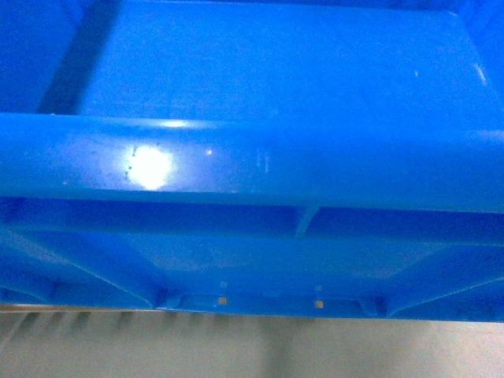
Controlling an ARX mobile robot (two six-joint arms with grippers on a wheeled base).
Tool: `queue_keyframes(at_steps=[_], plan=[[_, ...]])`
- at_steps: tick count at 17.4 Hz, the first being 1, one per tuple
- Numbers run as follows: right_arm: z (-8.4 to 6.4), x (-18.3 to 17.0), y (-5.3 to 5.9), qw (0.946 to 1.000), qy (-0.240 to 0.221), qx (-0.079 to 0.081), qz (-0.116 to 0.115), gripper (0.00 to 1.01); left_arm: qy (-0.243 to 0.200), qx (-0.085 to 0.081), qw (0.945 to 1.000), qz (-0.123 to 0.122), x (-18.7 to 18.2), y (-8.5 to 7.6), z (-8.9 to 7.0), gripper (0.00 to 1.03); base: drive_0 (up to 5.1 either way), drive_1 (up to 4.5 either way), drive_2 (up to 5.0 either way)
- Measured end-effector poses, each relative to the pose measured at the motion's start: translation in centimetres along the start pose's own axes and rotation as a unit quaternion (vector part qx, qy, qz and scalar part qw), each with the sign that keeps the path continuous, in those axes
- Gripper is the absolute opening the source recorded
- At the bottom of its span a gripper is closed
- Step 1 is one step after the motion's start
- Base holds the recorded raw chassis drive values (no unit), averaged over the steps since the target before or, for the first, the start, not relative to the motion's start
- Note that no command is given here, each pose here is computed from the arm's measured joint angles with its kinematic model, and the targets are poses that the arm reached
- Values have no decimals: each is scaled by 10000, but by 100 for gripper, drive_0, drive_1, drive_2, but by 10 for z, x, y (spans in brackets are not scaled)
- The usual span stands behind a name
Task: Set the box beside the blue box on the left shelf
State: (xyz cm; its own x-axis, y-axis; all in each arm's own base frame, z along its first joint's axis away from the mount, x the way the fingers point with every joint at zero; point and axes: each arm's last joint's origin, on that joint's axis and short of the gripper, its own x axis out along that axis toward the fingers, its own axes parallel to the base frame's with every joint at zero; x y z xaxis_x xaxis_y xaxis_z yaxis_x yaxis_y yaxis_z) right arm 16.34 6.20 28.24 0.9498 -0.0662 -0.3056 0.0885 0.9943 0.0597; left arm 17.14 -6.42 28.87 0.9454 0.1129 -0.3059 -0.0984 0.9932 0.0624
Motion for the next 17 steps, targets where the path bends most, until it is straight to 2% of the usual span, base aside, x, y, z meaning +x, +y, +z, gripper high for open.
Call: queue_keyframes(at_steps=[4, 17], plan=[[0, 0, 0, 10000, 1, -1, -2, 11, -1, -1, 10000, -2, 0, 0, 0, 11, -489, 342, 134], [0, 0, 0, 10000, 5, -5, -1, 11, 8, 3, 10000, -1, 0, 0, 0, 11, -498, 246, 246]])
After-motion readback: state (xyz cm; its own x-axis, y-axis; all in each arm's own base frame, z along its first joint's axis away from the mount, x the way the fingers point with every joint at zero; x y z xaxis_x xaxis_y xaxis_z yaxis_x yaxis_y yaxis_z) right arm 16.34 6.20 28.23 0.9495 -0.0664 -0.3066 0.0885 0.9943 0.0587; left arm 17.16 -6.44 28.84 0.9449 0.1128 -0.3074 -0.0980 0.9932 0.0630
